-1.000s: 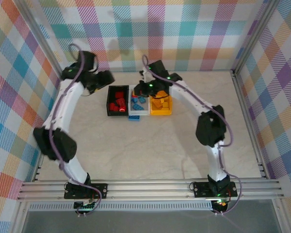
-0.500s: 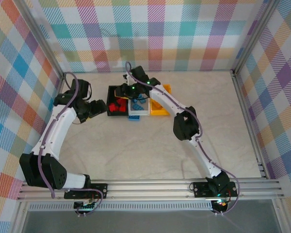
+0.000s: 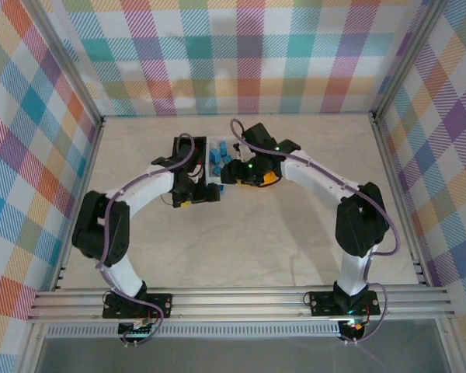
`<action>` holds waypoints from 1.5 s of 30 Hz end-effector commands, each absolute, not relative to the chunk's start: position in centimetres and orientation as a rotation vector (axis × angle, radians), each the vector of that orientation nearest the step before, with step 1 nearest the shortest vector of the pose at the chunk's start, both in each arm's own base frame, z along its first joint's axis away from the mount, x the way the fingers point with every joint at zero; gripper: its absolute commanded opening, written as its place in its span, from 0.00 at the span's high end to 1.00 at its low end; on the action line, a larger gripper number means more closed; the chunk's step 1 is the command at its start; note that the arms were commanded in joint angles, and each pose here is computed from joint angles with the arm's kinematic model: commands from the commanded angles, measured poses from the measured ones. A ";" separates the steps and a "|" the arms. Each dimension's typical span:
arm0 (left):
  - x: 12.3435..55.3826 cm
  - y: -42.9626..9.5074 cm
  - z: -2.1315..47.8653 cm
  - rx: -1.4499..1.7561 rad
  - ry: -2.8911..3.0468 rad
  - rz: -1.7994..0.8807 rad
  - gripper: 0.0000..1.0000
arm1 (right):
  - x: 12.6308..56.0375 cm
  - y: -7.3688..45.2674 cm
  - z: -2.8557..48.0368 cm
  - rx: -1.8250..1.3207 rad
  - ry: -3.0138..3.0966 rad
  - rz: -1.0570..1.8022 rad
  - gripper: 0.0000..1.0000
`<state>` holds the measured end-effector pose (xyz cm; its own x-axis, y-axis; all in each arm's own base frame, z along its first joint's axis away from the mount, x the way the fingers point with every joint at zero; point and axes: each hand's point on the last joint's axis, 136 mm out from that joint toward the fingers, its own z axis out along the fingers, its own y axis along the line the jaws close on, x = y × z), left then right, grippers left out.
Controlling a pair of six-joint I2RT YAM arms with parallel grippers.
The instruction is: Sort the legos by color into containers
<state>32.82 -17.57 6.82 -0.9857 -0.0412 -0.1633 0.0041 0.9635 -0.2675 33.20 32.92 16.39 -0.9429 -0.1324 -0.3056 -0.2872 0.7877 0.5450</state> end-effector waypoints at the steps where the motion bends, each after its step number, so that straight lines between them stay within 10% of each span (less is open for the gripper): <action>1: 35.6 -19.2 7.1 0.104 2.871 -0.414 0.00 | 33.3 31.6 16.4 -0.302 2.715 0.852 0.38; 45: 44.8 -23.8 2.1 0.108 2.733 -0.112 0.16 | 34.1 29.0 17.4 -0.255 2.685 1.024 0.39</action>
